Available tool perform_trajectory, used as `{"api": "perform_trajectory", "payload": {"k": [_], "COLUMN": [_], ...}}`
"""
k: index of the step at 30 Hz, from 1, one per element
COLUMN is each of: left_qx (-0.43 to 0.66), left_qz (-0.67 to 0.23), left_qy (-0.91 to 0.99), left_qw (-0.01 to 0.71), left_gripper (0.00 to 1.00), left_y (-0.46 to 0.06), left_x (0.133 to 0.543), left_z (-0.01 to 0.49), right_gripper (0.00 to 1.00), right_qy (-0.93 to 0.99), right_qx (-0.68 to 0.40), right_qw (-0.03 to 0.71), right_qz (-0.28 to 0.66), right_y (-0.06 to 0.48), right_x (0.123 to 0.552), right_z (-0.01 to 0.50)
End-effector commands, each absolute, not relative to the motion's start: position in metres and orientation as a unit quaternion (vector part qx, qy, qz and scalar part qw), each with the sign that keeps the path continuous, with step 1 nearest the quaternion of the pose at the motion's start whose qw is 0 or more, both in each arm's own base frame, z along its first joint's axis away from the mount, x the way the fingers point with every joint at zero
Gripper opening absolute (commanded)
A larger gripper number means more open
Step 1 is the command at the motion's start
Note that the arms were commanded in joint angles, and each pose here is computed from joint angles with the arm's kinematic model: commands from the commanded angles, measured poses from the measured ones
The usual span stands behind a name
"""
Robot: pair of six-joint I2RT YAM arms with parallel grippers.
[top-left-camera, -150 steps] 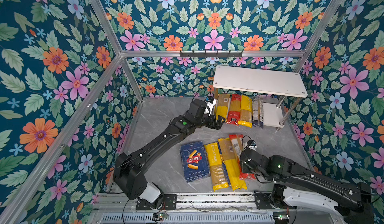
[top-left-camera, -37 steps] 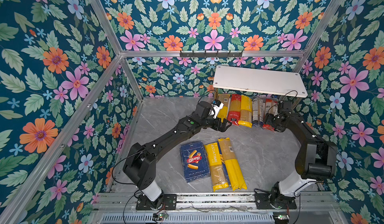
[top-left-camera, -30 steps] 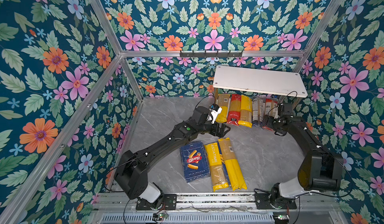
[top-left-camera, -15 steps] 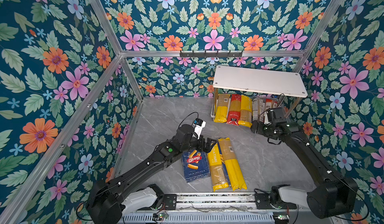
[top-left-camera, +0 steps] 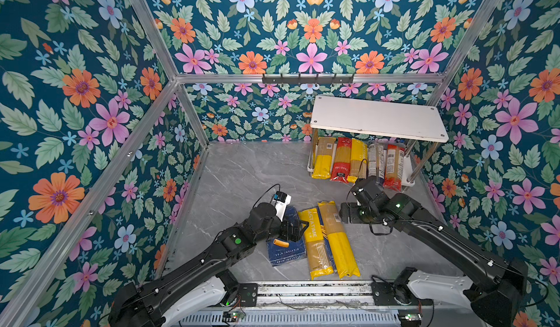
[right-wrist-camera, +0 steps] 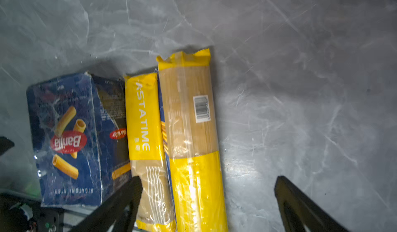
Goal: Arrange pasta packages on shelves
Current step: Pick up the pasta bag.
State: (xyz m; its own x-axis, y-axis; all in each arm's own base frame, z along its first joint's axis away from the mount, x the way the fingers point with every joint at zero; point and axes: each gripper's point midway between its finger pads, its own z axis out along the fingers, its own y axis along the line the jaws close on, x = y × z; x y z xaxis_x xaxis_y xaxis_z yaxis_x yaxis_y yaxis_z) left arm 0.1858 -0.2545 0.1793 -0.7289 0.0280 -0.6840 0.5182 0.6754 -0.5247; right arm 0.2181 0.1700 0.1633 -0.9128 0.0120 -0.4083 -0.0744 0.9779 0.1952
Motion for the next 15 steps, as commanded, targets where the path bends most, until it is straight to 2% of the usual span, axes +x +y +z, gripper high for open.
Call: {"api": "perform_trajectory", "payload": {"k": [1, 7, 15], "left_qx": [0.152, 0.161, 0.175], "left_qz": [-0.364, -0.351, -0.321], "left_qy": [0.853, 0.853, 0.859], "left_qw": [0.341, 0.35, 0.359], "left_gripper": [1.0, 1.0, 1.0], "left_y": [-0.253, -0.261, -0.276], "left_x": [0.189, 0.2, 0.221], "left_z": [0.182, 0.19, 0.192], "right_gripper": [0.97, 0.97, 0.99], "right_qy": [0.979, 0.981, 0.978], "right_qx": [0.001, 0.012, 0.004], "right_qw": [0.18, 0.144, 0.119], "right_qz": [0.099, 0.132, 0.174], "right_y": [0.171, 0.171, 0.181], "right_x": [0.199, 0.175, 0.159], "right_z": [0.142, 0.105, 0.09]}}
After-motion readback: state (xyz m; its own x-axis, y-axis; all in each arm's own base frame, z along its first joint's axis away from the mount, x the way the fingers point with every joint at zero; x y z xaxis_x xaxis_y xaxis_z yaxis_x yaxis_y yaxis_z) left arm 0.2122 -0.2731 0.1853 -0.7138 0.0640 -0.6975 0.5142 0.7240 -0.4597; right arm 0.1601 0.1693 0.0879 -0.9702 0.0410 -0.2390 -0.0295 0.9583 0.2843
